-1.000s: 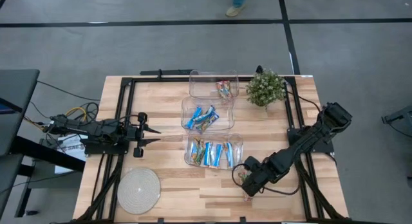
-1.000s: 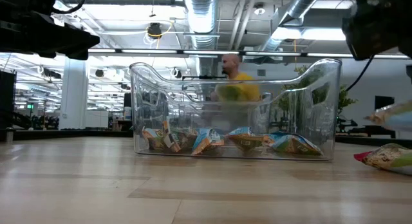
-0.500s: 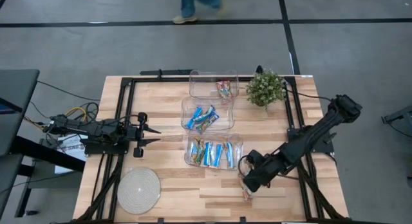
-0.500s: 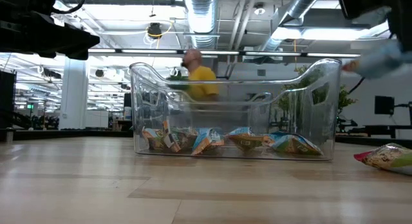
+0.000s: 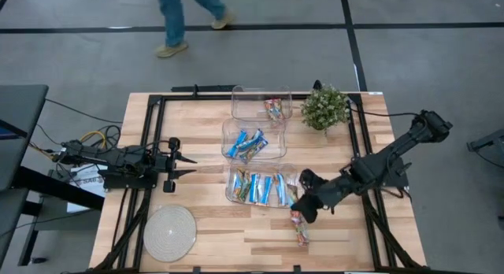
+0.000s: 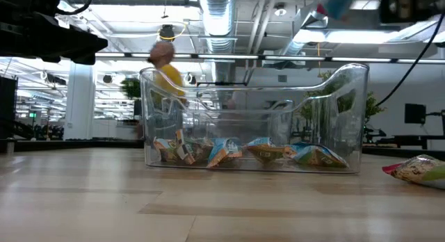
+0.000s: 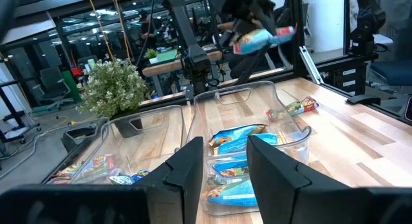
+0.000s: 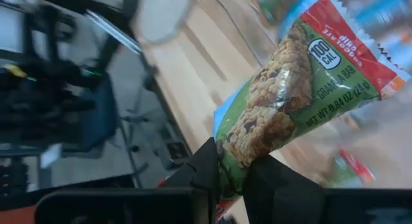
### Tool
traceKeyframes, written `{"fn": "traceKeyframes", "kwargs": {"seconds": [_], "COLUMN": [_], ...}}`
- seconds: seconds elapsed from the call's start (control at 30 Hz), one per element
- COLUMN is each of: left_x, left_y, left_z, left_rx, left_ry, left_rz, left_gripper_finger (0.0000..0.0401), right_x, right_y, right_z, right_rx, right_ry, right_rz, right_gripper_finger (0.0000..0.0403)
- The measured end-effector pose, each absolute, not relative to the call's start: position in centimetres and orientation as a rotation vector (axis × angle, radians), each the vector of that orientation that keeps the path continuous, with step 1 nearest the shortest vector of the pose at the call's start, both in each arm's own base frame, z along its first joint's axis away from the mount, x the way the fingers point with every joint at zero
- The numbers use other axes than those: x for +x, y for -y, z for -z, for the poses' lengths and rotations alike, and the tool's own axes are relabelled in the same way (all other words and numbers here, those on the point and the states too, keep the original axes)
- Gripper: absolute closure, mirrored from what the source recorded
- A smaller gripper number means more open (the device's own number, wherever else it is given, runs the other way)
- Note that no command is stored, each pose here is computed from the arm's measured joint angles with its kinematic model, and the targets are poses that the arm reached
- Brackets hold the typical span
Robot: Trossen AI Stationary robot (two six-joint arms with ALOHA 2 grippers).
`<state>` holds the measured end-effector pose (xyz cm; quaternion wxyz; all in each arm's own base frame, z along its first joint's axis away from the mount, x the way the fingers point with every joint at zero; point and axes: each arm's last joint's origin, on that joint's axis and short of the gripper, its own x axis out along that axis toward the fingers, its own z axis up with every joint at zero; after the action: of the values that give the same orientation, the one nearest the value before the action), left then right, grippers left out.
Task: Pick and place Granola Bars by type
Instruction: Put the red granola bar into the top transparent bin
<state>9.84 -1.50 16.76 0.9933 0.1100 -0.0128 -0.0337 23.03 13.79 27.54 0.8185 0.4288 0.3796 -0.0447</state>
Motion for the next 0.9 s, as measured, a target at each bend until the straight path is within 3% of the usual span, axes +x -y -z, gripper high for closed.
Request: {"fn": "traceKeyframes", "kwargs": {"seconds": [0.5,0.9], "left_x": [9.8,9.8], "left_y": [1.5,1.5], "left_z": [-16.8,-16.8], "left_rx": [0.221,0.221], "left_ry": [0.026,0.026], "left_rz": [0.068,0.068], "left_gripper_finger": [0.0287,0.0287], "right_x": [26.5,27.7], "right_y": [-8.8,-4.4], "right_z": [-30.7,-30.7], "right_rx": [0.862,0.825], "right_ry": [-0.478,-0.407], "right_rz": [-0.045,0.079], "right_gripper_finger": [0.0363,0.0363]}}
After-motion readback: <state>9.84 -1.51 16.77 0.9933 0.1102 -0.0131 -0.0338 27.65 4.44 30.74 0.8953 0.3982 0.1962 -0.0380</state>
